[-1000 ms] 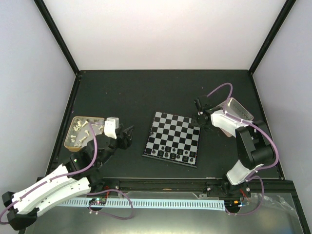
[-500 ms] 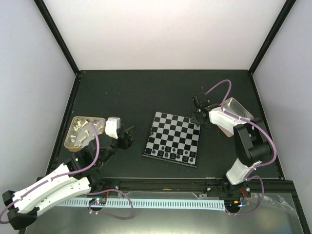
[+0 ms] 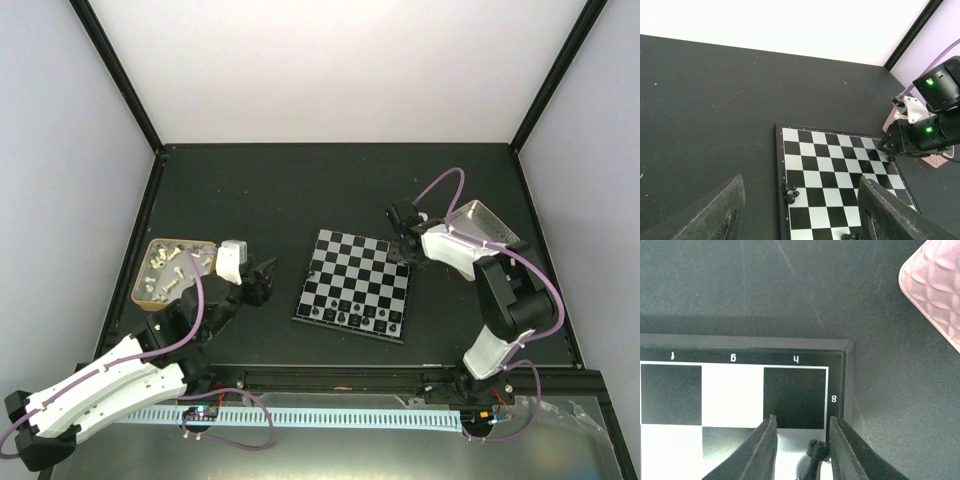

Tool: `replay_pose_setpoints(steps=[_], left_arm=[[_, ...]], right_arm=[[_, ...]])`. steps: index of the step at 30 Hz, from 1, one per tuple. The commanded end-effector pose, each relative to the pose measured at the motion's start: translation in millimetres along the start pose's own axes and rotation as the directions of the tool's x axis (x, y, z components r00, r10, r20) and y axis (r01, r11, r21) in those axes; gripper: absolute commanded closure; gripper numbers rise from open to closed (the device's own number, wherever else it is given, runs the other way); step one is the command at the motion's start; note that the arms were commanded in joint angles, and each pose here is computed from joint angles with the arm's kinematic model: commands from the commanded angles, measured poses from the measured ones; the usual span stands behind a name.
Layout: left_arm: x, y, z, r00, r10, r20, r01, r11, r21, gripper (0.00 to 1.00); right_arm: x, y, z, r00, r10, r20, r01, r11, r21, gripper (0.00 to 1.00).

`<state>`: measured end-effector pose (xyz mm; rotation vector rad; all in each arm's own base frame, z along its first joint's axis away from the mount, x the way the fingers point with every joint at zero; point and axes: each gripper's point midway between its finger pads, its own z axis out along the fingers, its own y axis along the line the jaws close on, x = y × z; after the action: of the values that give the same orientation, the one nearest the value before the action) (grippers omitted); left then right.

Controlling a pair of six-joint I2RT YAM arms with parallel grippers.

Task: Set up the chess pieces on the board
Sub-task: Pick up the chess piece from the chessboard.

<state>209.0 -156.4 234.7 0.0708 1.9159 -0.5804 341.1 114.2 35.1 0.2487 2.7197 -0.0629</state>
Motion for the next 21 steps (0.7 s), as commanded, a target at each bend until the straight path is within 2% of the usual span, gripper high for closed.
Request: replay_pose_setpoints(steps=[1,6,12,21], left_arm=[[-9.4,-4.6,-0.8,1.0,-0.017,0.024,0.017,1.0,0.015,0.37],[-8.7,-3.8,-1.6,1.0,-0.02,0.023,0.02,1.0,0.016,0.37],[-8.3,-2.9,-2.3,1.0,-0.022,0.022,0.021,1.0,0.014,0.37],[-6.9,-5.1,-0.3,0.999,-0.028,0.019,0.027,0.999,0.023,0.37]], right_arm=[[2.4,-3.5,-8.1,1.0,0.01,0.023,-0.01,1.0,0.016,0.71],[4.8,2.6,-12.8,0.999,-0.02,0.033,0.02,1.0,0.005,0.74],[8.6,-1.4,-23.2,0.998,-0.031,0.058,0.029,0.999,0.038,0.64],[21.5,0.4,-12.1,1.0,-0.011,0.022,0.01,0.999,0.033,0.65]])
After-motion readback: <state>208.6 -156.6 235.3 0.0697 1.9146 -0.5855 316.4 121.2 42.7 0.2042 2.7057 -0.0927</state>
